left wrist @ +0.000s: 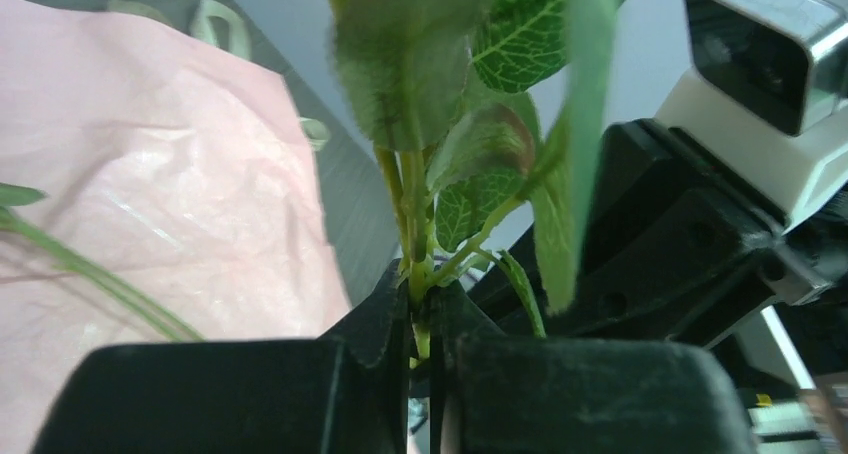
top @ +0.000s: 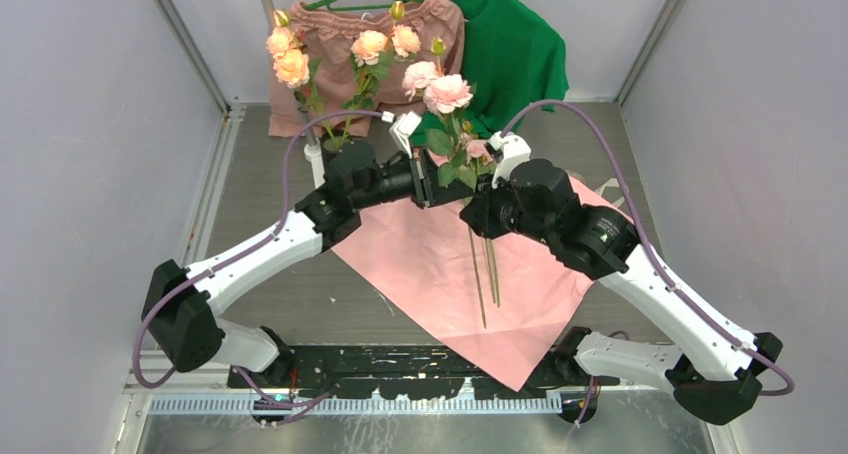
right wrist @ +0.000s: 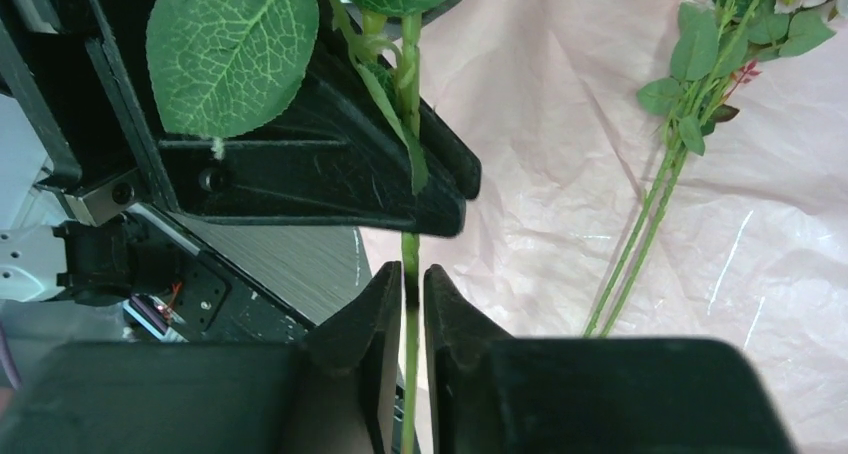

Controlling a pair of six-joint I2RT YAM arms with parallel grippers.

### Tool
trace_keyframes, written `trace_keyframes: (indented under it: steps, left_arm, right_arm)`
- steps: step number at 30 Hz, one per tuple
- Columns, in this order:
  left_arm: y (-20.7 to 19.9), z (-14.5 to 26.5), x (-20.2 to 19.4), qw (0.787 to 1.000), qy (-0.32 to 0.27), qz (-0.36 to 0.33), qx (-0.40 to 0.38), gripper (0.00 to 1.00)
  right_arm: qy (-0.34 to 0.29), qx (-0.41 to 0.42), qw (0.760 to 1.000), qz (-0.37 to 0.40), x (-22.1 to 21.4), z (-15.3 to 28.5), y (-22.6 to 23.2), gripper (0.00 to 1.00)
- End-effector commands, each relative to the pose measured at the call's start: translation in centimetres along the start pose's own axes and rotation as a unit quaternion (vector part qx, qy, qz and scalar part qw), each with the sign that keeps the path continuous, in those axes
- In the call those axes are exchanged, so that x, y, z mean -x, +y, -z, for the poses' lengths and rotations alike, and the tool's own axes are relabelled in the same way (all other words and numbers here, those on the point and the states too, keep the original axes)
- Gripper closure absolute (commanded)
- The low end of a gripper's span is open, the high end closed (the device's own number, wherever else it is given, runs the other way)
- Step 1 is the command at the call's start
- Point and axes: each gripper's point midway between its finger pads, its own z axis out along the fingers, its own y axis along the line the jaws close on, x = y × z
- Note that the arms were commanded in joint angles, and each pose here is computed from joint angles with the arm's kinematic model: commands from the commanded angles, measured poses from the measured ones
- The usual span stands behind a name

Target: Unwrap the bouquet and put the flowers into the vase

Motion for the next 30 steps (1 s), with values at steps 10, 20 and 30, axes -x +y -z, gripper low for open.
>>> trace_keyframes:
  steps: [10,20,30]
  left_arm:
    - [0.6,7.9,10.4,0.932,-0.188,-0.228,0.209,1.00]
    - [1.0,14.4,19.4,0.790,-0.300,-0.385,0.372,1.00]
    - [-0.3,17.2,26.3,0.747,-0.337,-0.405,0.406,1.00]
  right_arm:
    - [-0.112,-0.010,0.994,0.008,4.0,5.1,-0.9,0.47]
    - [-0.103,-0.057,0.993,0.023,2.5,3.8,-3.1,0.47]
    - [-0.090,-0.082,0.992,0.036,1.7,2.4,-4.1,0.47]
